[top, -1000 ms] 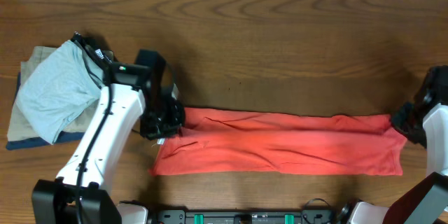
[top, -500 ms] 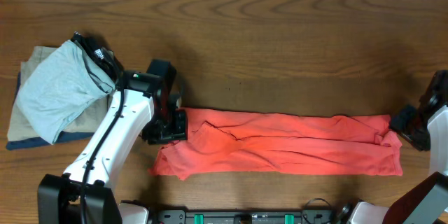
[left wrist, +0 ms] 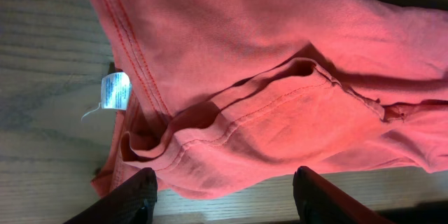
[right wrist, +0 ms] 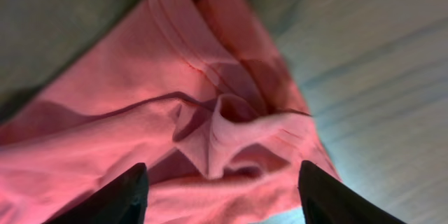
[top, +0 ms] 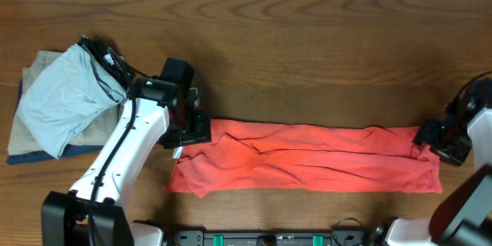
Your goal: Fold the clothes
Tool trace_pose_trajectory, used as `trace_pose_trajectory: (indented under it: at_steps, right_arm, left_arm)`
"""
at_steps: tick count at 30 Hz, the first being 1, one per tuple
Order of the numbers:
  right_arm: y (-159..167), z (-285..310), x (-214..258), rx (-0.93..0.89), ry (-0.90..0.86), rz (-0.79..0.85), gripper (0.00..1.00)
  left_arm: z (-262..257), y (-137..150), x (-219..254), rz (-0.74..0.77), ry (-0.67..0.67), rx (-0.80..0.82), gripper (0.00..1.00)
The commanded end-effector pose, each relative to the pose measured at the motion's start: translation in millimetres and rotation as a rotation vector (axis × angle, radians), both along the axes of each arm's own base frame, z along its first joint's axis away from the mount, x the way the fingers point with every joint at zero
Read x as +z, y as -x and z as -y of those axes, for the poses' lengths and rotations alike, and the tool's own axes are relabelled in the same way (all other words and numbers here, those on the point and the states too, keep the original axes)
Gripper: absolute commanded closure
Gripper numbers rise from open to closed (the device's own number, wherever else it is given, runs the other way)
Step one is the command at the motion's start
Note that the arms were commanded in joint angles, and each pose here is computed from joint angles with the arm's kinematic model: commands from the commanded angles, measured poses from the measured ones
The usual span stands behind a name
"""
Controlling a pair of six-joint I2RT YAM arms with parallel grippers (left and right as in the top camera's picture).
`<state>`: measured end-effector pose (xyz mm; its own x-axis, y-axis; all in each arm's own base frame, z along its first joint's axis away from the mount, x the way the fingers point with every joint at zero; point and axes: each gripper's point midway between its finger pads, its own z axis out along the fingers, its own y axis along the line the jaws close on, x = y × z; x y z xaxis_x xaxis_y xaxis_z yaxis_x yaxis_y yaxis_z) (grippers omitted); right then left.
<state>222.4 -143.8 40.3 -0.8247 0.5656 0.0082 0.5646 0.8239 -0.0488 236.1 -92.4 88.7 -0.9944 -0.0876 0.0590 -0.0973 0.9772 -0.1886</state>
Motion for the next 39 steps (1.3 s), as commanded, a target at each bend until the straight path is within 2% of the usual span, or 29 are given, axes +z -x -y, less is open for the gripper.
trace_pose_trajectory:
  at_steps: [1,10,16,24,26,28,29,32,35,39]
  right_arm:
    - [10.2,5.8,-17.7,0.039,-0.027,-0.075,0.30]
    - [21.9,23.2,-49.2,-0.013,-0.038,-0.151,0.28]
    - [14.0,28.9,-53.7,-0.002,-0.020,-0.123,0.28]
    - [0.9,34.7,-56.8,-0.002,-0.002,-0.061,0.36]
    - [-6.8,31.1,-58.4,-0.004,-0.026,-0.019,0.47]
    - [-13.3,31.1,-58.7,-0.004,-0.031,0.011,0.73]
    - [-14.5,32.0,-58.6,-0.004,-0.027,0.016,0.82]
    - [-16.0,33.5,-58.1,-0.004,-0.022,0.021,0.99]
    - [-22.4,38.6,-49.6,-0.007,-0.011,0.031,0.99]
    - [-40.7,50.3,-14.6,-0.060,0.000,0.061,0.99]
  left_arm:
    - [-2.9,-0.9,1.1,0.008,-0.018,0.011,0.36]
    - [-2.9,-0.8,1.1,0.007,-0.018,0.011,0.36]
    - [-2.9,-0.9,1.1,0.008,-0.018,0.011,0.35]
    - [-2.9,-0.8,1.1,0.007,-0.018,0.012,0.35]
    - [-2.9,-0.8,1.1,0.007,-0.018,0.012,0.35]
    - [-2.9,-0.8,1.1,0.007,-0.018,0.012,0.35]
    - [-2.9,-0.8,1.1,0.007,-0.018,0.012,0.35]
    - [-2.9,-0.8,1.1,0.007,-0.018,0.012,0.35]
    - [-2.9,-0.9,1.1,0.008,-0.018,0.012,0.35]
    - [-2.7,-1.7,1.1,0.011,-0.017,0.012,0.35]
